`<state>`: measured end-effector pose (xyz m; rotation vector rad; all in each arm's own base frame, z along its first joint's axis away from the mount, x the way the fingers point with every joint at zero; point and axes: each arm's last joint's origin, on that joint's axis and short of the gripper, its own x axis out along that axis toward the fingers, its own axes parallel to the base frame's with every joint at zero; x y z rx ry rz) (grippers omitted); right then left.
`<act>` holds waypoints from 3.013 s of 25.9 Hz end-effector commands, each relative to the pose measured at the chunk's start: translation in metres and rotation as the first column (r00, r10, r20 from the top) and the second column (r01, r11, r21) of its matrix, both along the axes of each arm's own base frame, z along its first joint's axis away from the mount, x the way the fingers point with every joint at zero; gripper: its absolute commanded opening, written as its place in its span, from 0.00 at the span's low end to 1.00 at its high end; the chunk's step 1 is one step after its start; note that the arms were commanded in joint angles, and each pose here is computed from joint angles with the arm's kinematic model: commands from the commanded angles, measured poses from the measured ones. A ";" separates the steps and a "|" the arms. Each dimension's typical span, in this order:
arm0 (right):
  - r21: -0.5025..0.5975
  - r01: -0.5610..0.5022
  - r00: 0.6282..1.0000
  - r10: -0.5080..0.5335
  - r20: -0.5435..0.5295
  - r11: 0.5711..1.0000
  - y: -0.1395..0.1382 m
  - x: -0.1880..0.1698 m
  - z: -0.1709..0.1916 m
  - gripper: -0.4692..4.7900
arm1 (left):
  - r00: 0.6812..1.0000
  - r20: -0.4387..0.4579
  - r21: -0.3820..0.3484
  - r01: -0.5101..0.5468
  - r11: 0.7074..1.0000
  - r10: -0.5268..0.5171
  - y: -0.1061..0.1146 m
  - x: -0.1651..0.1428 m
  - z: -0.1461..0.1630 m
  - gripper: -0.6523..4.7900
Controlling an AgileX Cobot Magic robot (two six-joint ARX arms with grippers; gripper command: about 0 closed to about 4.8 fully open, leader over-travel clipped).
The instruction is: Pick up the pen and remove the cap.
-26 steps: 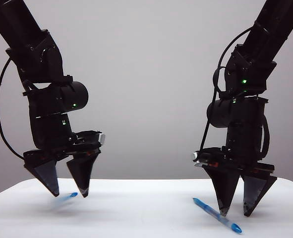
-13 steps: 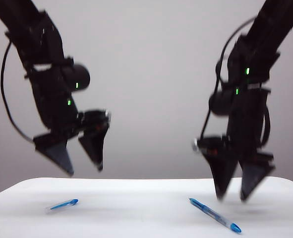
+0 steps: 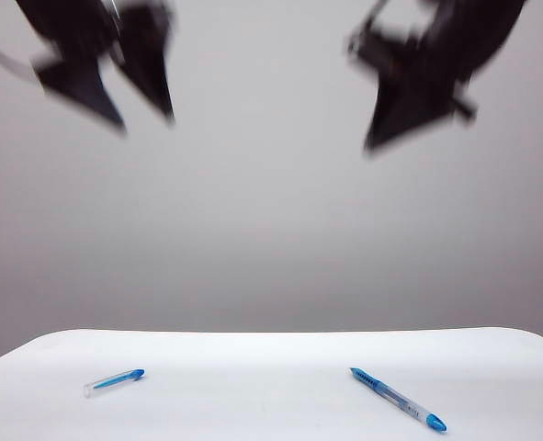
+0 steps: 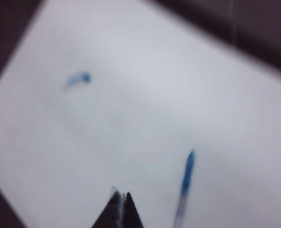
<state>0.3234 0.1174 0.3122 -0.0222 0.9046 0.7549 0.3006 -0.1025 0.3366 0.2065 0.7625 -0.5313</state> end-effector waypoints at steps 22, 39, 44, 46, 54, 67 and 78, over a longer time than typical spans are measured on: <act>0.351 0.353 0.585 -0.497 0.640 0.867 -0.118 -0.181 0.078 0.09 | 0.944 0.238 -0.399 -0.118 0.909 0.227 0.123 -0.134 0.047 0.71; 0.495 0.387 0.356 -0.621 0.698 0.778 -0.116 -0.259 -0.012 0.09 | 0.850 0.417 -0.334 -0.186 0.924 0.322 0.101 -0.220 0.022 0.62; 0.554 0.393 0.288 -0.670 0.684 0.734 -0.117 -0.271 -0.035 0.09 | 0.829 0.473 -0.377 -0.116 0.919 0.299 0.096 -0.231 -0.015 0.61; 0.545 0.401 0.307 -0.668 0.678 0.737 -0.117 -0.268 -0.039 0.09 | 0.770 0.546 -0.392 -0.112 0.913 0.329 0.097 -0.233 -0.033 0.53; 0.536 0.418 0.334 -0.673 0.660 0.734 -0.118 -0.254 -0.064 0.09 | 0.701 0.474 -0.561 -0.225 0.797 0.532 0.102 -0.220 -0.107 0.41; 0.522 0.524 0.358 -0.729 0.583 0.674 -0.122 -0.234 -0.116 0.09 | 0.728 0.474 -0.458 -0.276 0.845 0.495 0.103 -0.206 -0.160 0.11; 0.477 0.595 0.381 -0.750 0.540 0.646 -0.123 -0.226 -0.150 0.09 | 0.727 0.485 -0.434 -0.283 0.855 0.486 0.104 -0.202 -0.178 0.11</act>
